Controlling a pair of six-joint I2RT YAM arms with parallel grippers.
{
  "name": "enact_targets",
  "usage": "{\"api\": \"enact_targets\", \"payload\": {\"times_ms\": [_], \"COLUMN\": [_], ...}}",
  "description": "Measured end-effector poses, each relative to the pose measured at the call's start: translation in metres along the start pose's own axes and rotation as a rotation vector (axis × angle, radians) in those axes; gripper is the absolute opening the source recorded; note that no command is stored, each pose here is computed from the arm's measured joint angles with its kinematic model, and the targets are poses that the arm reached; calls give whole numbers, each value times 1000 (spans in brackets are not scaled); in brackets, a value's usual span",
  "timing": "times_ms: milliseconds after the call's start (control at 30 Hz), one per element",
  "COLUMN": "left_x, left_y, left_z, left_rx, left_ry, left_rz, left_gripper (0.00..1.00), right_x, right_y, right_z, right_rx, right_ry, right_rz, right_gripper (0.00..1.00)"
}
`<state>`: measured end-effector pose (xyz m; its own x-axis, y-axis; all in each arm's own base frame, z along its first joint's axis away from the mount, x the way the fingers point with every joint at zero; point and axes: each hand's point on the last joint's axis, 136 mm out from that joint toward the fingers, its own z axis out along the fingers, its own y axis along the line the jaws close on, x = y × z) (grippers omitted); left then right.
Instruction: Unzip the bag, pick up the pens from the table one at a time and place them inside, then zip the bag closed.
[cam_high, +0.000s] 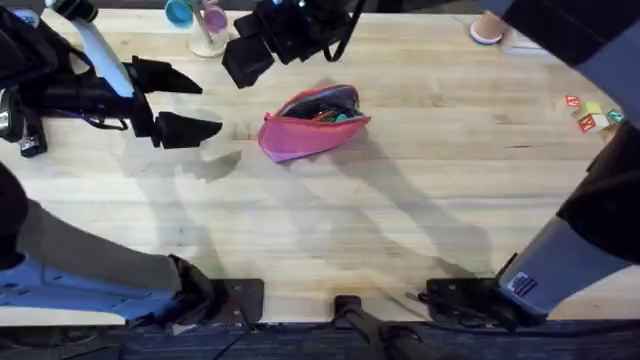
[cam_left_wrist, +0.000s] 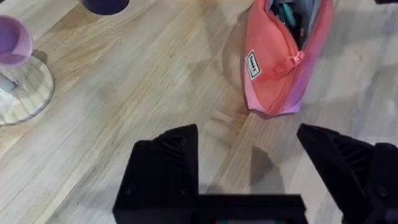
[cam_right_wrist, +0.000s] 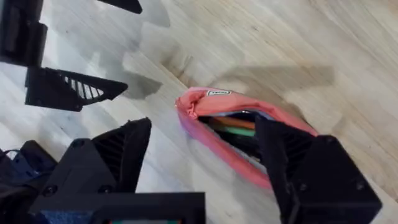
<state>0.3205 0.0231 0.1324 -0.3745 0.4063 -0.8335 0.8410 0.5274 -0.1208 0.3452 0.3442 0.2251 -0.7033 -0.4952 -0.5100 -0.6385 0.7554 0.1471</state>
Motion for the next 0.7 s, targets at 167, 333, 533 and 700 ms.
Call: {"api": "enact_targets", "payload": {"times_ms": [167,333,533,700], "left_x": [0,0,0,0], "left_y": [0,0,0,0], "left_z": [0,0,0,0], "left_rx": [0,0,0,0], "left_ry": [0,0,0,0], "left_rz": [0,0,0,0], "left_gripper": [993,993,993,993], "right_x": [1,3,3,8], "right_y": [7,27,41,40], "right_z": [1,2,4,12], "right_rx": [-7,-29,-46,-44], "right_ry": [3,-1,-10,17], "right_rz": [-84,-194,-248,-246], "right_gripper": [997,997,997,996]}}
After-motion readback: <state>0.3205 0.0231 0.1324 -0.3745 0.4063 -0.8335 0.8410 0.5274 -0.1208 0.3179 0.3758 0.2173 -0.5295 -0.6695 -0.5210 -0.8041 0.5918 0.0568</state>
